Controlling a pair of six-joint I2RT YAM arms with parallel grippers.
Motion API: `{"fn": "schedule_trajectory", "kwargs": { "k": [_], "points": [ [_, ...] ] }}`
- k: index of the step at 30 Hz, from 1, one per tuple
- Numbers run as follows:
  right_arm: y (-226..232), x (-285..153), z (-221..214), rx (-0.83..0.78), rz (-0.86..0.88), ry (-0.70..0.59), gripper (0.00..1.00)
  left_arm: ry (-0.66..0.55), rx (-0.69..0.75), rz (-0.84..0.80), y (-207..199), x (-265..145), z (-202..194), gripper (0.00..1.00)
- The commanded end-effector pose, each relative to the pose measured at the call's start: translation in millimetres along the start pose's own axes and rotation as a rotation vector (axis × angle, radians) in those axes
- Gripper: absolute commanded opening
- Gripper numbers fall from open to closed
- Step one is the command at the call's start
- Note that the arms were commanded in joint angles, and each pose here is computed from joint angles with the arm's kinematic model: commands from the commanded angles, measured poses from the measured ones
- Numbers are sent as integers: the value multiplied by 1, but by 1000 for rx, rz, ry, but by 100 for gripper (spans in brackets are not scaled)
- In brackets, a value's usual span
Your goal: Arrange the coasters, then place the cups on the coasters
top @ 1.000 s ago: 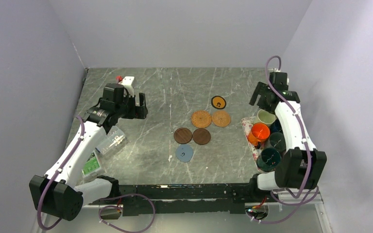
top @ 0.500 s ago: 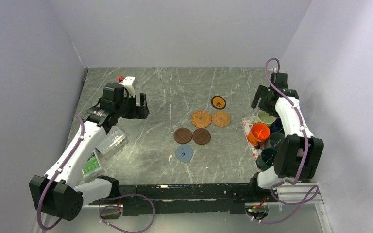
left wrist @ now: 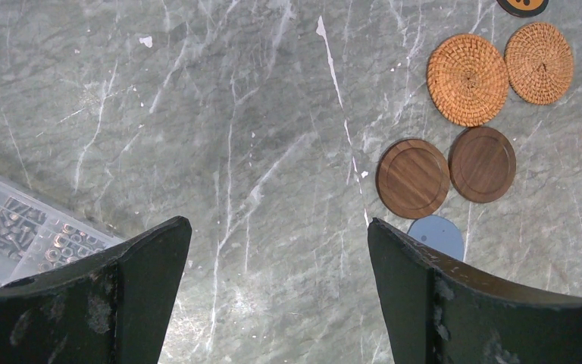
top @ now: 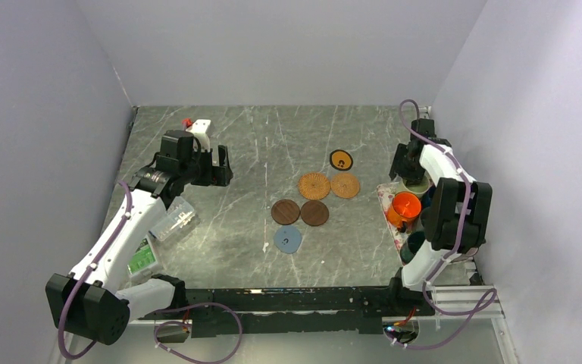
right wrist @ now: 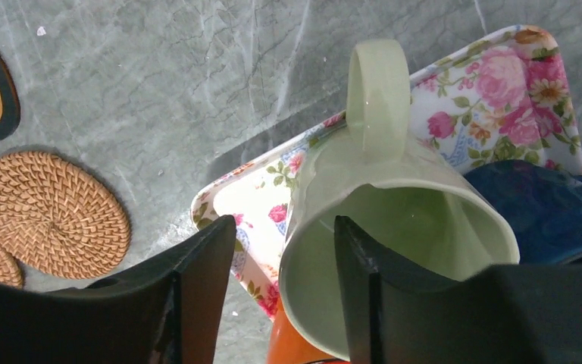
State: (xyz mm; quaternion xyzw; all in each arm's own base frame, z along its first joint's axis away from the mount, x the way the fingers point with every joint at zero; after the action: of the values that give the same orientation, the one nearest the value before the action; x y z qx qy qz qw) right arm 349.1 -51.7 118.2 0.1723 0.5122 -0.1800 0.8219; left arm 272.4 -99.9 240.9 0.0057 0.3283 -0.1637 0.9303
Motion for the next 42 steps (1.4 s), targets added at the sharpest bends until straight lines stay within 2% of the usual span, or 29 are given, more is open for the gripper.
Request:
{"fn": "schedule_trajectory", "kwargs": {
  "k": [1,9,10,18,25,30,36,42],
  "points": [
    [2,-4,20,-14,9,-85,49,-30,4,7,2,-1,7,93],
    [6,-15,41,-38,28,-182,2,-29,5,8,1,-1,7,93],
    [7,-18,45,-41,28,-193,0,-29,5,11,2,-1,7,93],
    [21,-66,77,-72,68,-296,0,-33,9,27,4,-3,7,93],
    [37,-113,83,-87,153,-365,0,-35,8,22,3,-3,7,93],
    [75,-141,68,-273,344,-405,0,-38,9,22,3,-4,8,93],
    [133,-147,27,-575,533,-378,0,-38,11,26,4,-4,8,93],
    [166,-141,12,-693,574,-380,0,-33,12,29,4,-3,7,93]
  ]
}}
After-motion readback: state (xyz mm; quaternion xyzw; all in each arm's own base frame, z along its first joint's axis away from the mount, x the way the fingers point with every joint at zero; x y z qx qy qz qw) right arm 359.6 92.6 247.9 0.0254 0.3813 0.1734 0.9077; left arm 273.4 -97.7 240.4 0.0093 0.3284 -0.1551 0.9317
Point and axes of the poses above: each gripper's point midway between its finger pads, its own x axis out along the fingers, its own y axis along the line the jaws close on, z = x × y, the point moved 5 cm from there along -x, back along the fingers, and after that the axes turned 8 degrees about x, right-handed, at the moved point
